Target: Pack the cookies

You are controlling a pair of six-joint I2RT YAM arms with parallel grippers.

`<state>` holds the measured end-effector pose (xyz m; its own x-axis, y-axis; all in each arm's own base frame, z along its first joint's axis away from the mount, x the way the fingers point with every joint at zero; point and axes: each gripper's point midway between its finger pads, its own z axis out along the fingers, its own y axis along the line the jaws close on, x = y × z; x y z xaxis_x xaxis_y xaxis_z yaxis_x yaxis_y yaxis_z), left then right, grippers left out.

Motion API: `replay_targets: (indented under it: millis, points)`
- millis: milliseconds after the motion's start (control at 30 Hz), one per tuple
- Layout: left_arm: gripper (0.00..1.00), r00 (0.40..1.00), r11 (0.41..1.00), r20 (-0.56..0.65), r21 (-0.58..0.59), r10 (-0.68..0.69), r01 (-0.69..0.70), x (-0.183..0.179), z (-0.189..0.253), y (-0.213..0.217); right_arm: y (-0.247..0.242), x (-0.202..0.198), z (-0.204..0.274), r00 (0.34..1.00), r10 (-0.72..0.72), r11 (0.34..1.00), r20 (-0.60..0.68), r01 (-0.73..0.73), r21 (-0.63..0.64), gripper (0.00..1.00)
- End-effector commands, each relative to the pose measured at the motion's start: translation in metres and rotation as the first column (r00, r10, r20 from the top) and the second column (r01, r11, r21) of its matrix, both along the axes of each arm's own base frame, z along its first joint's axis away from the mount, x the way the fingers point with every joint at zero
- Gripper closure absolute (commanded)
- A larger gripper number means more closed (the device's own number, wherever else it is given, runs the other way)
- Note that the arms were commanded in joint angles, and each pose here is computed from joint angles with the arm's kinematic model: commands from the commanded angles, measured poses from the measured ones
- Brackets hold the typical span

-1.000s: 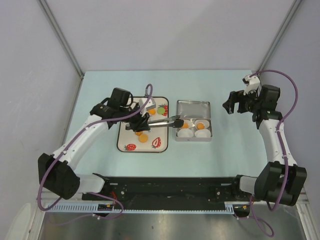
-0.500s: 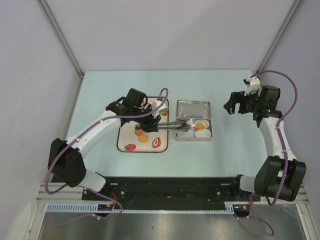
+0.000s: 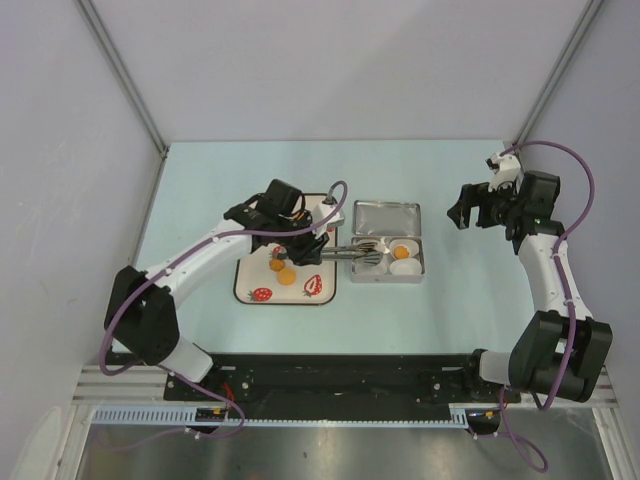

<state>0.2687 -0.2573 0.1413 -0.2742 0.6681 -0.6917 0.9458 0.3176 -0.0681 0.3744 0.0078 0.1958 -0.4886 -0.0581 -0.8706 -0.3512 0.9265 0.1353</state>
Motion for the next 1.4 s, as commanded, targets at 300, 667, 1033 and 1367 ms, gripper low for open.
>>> replay_targets:
  millis: [300,667,1033,1367]
  points:
    - [0.63,0.998,0.999,0.059,-0.024,-0.021,0.023,0.005,0.008,-0.011,0.001,-0.001,0.007,0.999,0.018,1.0,0.028,-0.018,-0.002,0.0]
    - [0.63,0.998,1.0,0.055,-0.012,-0.01,0.01,-0.003,0.001,-0.005,0.003,-0.001,0.009,0.999,0.025,1.0,0.034,-0.025,0.003,0.0]
    - [0.63,0.998,1.0,0.057,-0.012,-0.007,0.008,-0.003,0.001,-0.005,0.003,-0.002,0.01,0.999,0.027,1.0,0.036,-0.027,0.006,0.0]
    - [0.62,0.998,1.0,0.057,-0.012,-0.008,0.009,-0.003,0.0,-0.006,0.003,-0.003,0.012,0.999,0.029,1.0,0.039,-0.029,0.005,0.0]
